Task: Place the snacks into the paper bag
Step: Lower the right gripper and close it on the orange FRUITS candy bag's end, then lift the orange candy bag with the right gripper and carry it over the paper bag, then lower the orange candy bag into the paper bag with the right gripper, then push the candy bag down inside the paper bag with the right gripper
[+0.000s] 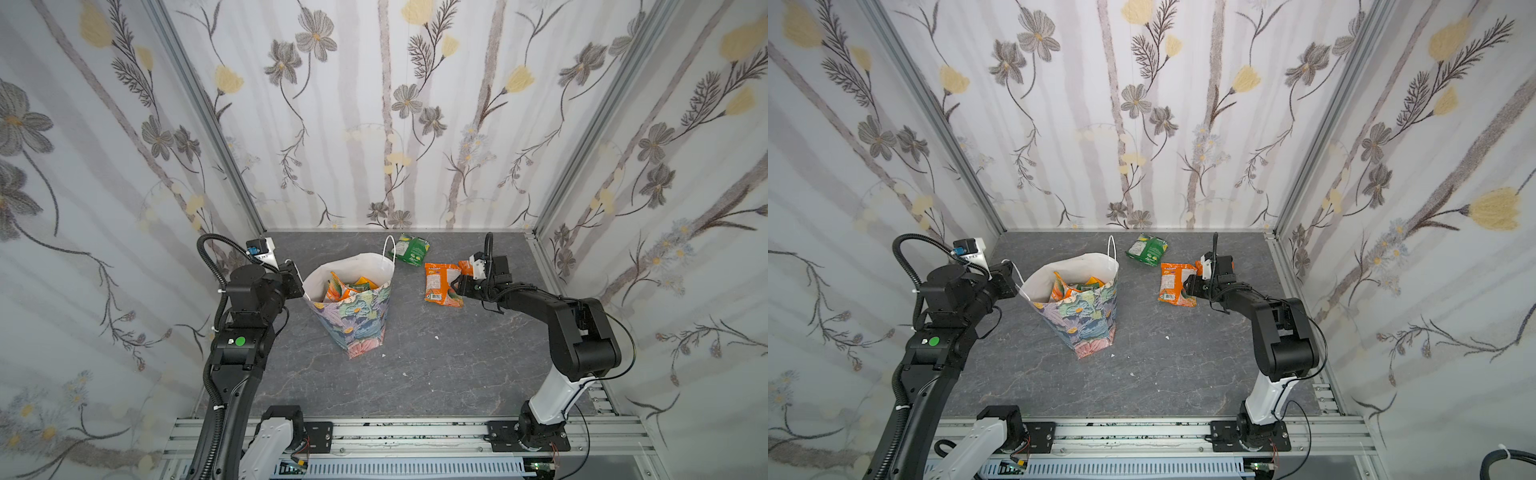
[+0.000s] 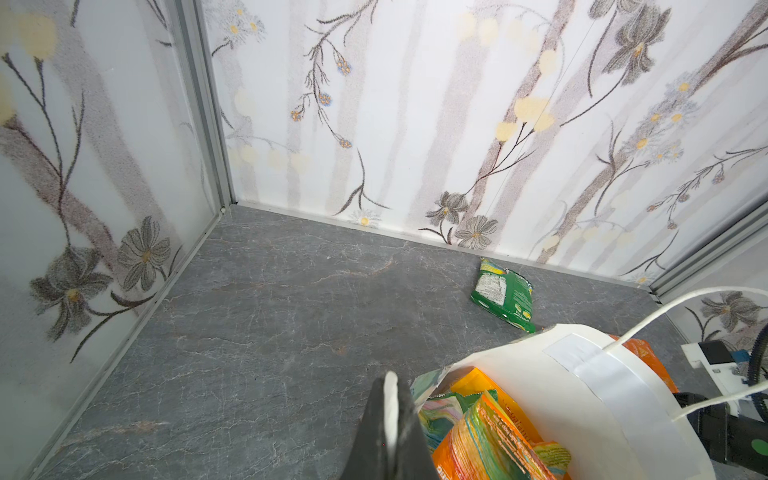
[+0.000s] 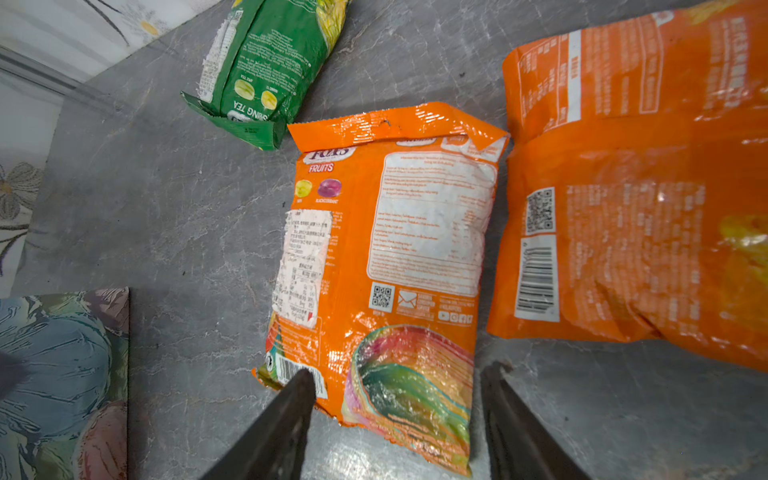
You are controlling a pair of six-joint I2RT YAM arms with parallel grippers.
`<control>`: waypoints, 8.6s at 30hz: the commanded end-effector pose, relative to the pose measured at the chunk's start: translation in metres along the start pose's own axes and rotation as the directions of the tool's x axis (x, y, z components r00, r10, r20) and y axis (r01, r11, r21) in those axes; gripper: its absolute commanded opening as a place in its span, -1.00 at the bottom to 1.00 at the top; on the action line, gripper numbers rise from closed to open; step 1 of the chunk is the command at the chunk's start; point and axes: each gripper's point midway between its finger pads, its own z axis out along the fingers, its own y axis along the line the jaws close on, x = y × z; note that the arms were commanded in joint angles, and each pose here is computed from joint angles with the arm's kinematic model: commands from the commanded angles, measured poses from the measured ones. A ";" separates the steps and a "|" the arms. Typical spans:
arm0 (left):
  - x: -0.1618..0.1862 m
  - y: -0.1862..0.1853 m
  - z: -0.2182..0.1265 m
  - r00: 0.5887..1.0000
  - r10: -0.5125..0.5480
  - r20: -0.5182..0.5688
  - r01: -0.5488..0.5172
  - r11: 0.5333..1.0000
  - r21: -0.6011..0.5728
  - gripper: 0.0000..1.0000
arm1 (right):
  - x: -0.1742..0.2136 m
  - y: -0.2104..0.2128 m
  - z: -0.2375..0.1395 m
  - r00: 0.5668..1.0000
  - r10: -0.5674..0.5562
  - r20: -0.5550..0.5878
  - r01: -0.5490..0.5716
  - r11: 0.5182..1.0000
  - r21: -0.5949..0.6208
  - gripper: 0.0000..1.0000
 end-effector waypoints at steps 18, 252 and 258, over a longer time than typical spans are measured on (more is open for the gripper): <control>-0.005 -0.003 0.002 1.000 0.015 0.008 -0.015 1.000 0.012 -1.00 | -0.003 -0.013 0.028 0.998 0.068 0.006 -0.068 0.998 -0.013 0.39; -0.019 -0.010 -0.012 0.997 0.067 0.050 -0.069 0.997 0.034 -1.00 | -0.037 0.416 -0.116 0.408 -0.864 0.297 0.912 0.368 -0.181 0.44; -0.019 -0.011 -0.012 0.997 0.067 0.049 -0.069 0.997 0.038 -1.00 | -0.028 0.416 -0.103 0.407 -0.869 0.281 0.909 0.357 -0.214 0.08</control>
